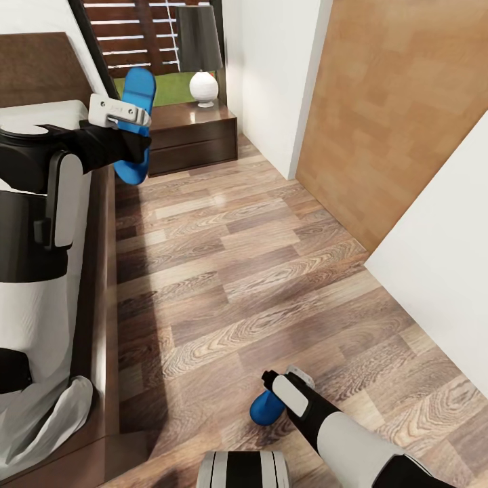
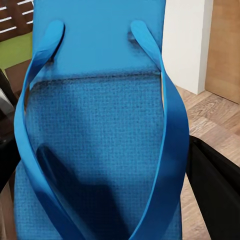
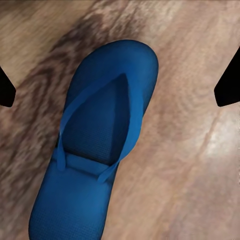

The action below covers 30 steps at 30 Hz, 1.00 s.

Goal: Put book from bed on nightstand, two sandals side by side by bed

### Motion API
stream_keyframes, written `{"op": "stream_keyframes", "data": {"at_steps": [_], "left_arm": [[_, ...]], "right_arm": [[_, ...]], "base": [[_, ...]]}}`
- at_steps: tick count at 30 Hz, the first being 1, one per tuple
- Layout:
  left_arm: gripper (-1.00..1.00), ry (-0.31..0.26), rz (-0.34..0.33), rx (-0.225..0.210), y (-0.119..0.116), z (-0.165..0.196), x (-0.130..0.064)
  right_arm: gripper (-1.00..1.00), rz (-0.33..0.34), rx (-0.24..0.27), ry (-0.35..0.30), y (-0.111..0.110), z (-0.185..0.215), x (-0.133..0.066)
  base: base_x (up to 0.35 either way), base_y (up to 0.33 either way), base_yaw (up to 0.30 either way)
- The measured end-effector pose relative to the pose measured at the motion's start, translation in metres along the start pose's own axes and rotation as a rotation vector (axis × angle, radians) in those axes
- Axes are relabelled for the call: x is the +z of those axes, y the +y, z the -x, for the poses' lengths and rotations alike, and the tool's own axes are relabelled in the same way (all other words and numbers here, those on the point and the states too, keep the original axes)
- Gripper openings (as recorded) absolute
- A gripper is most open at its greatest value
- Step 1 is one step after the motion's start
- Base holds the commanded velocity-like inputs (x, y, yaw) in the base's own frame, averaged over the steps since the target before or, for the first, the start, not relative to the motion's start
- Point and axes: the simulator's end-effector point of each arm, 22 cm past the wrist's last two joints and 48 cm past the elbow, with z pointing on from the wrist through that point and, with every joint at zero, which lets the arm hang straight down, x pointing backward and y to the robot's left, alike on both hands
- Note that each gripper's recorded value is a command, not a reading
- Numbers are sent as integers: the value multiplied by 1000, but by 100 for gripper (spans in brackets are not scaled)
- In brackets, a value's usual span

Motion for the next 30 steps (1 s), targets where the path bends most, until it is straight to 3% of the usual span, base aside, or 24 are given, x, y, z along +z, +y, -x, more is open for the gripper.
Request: {"op": "stream_keyframes", "data": {"at_steps": [18, 30], "left_arm": [[-100, 16, -3, -2, -1, -12, 8], [-100, 40, -9, -5, -4, -31, 19]], "right_arm": [[100, -1, 9, 11, 0, -3, 5], [100, 26, 13, 17, 13, -5, 9]], "base": [[0, 0, 0], [0, 0, 0]]}}
